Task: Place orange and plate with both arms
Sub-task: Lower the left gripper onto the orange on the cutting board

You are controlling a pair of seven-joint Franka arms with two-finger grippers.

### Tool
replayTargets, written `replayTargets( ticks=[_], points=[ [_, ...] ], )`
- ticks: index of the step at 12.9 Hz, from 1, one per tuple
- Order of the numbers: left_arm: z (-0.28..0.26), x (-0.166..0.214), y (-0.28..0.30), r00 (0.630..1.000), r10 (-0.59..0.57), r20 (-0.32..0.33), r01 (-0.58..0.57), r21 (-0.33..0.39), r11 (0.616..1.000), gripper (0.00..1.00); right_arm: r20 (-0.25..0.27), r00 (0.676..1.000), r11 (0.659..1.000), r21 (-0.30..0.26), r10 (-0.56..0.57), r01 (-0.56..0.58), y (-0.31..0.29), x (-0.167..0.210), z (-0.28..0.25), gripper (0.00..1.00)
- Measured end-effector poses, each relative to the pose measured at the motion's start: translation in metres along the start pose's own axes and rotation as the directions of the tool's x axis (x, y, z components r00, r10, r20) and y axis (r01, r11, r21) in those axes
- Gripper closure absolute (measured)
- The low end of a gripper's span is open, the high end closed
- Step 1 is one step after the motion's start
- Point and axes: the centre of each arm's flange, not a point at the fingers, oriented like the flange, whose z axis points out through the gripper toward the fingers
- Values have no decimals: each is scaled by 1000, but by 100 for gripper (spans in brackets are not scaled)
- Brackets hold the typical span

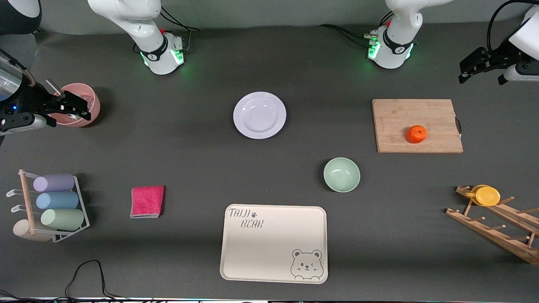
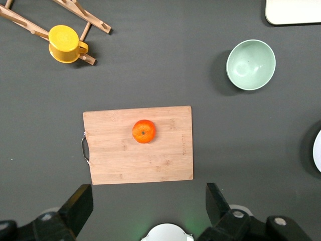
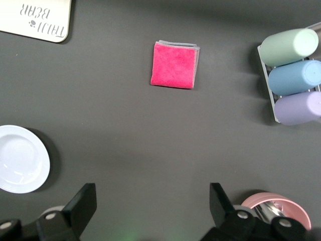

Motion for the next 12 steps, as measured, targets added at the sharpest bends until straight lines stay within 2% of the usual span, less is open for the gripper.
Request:
replayTargets(
  ticks=[3,5,7,8,12],
  points=[
    [0,1,-2,1000,-2,-6,2,4,1000,0,0,1000,1000,2,-18,18,4,1,1,0],
    [14,-1,-3,1000,-5,31,5,7,1000,0,0,1000,1000,5,-17,17,5,1,2,0],
    [56,-2,-9,996,-13,91,12,17,1000,0,-5,1000,1000,21,-16,16,4,2,1,0],
    [81,-1,-13,996,-15,92,12,34,999,0,-6,1000,1000,28,-13,13,4,2,1,0],
    [186,-5,-22,1000,-18,25,17,49,999,0,-3,1000,999,35,8,-8,16,1,3,0]
  ],
)
